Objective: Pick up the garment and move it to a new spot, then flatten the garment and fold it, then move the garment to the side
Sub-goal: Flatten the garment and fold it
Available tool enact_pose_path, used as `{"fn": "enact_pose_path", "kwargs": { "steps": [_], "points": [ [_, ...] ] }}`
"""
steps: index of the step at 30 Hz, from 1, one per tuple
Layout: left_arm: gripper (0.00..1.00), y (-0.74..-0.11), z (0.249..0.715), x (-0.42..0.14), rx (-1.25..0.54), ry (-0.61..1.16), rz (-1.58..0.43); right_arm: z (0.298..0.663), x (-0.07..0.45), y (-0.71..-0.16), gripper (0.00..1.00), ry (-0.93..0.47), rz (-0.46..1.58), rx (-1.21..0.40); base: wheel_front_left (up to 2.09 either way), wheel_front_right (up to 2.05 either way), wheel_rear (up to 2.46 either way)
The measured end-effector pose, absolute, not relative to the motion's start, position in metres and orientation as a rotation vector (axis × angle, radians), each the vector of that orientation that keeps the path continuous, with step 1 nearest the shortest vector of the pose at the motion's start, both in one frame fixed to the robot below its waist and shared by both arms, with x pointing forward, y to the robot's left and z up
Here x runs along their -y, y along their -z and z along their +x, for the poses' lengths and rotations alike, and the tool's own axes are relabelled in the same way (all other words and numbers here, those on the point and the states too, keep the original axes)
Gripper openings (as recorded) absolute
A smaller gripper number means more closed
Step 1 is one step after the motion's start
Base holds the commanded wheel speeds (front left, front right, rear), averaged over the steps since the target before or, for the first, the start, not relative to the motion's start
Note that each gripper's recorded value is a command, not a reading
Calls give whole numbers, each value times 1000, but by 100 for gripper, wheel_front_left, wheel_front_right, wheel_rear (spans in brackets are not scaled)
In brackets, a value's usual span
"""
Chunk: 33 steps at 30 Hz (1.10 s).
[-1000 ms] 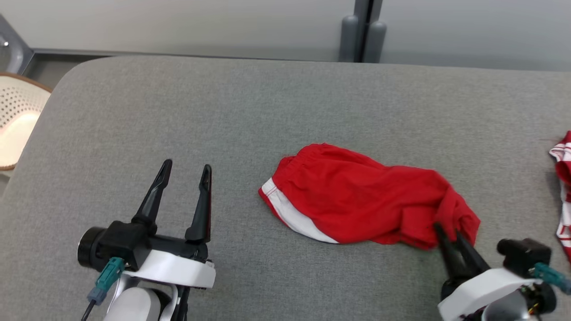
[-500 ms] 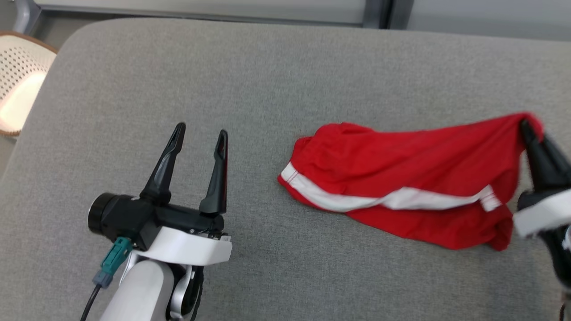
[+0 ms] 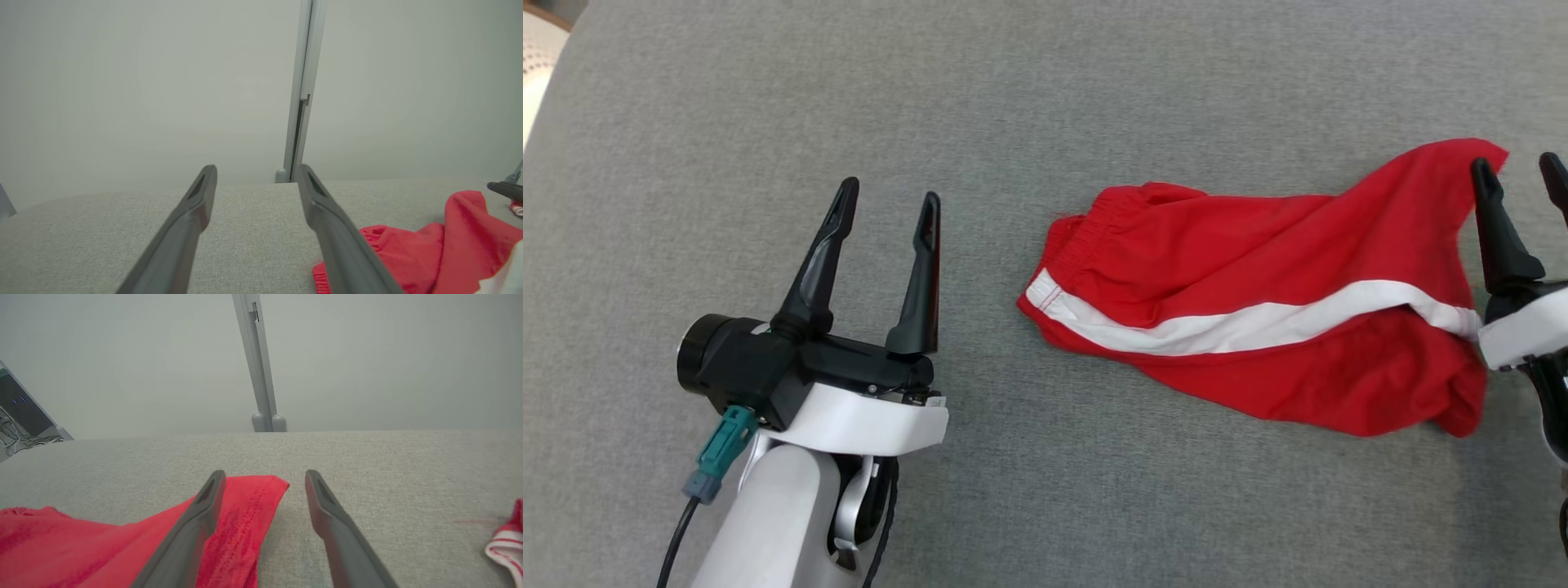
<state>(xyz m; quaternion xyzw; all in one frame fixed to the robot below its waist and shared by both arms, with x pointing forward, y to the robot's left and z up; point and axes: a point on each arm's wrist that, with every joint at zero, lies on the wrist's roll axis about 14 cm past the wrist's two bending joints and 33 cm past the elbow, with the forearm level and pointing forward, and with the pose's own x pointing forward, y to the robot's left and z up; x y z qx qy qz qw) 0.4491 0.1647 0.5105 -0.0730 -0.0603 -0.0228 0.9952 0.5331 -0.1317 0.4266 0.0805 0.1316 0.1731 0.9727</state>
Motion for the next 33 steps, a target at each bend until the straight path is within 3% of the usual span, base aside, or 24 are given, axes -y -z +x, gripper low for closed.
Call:
{"fn": "enact_pose_path", "kwargs": {
  "steps": [10,23,33],
  "points": [
    [100,-512,440,-161,120,55,-133,491,160,-495,100,-299,105,-21,0,0,0],
    [100,-507,400,-155,76,76,-136,391,167,-506,100,-227,112,-72,0,0,0],
    [100,-504,391,-148,49,103,-138,372,173,-520,100,-195,122,-44,0,0,0]
  ]
}}
